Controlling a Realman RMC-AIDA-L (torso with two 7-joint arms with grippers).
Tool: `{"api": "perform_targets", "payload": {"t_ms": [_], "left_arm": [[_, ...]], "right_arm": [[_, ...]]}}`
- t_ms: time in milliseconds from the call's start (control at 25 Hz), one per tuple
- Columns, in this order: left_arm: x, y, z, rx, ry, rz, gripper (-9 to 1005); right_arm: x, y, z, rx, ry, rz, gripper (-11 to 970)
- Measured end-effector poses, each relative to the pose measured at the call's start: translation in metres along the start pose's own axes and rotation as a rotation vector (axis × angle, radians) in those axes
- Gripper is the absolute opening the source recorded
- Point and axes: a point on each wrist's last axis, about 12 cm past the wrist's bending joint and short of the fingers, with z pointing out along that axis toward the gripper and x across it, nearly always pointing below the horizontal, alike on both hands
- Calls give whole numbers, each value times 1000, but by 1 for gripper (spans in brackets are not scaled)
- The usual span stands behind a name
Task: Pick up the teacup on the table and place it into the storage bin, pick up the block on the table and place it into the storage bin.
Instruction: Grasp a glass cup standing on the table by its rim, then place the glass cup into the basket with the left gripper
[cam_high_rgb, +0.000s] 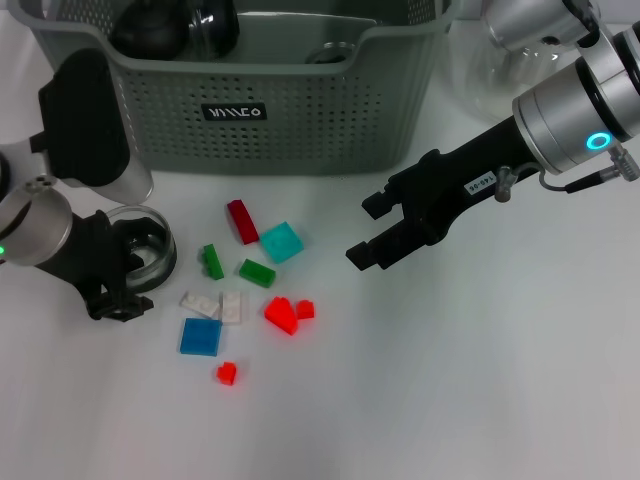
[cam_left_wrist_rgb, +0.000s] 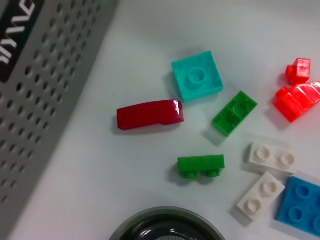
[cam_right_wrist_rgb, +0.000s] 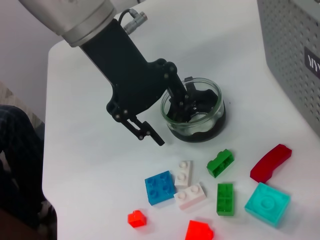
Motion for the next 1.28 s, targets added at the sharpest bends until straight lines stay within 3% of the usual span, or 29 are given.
{"api": "perform_targets", "payload": {"t_ms": [120,360,560,760,920,1280], "left_arm": [[0,-1,2,2,8,-4,517],[-2,1,3,-11,25,-18,335],[-1,0,1,-13,25,-39,100],[0,-2,-1,-3,9,-77,55],[-1,-6,-15,28,-57,-113,47],[7,-15,-73,217,-528,-200,49]], "right_arm": [[0,0,0,0,0,-1,855],[-1,0,0,1,-1,-4,855],[0,0,-1,-2,-1,-7,855],[0,1,-1,-5,-1,-14,855],[1,0,-2,-8,4,-14,855],[-3,2,-5,-17,15,-40,855]]}}
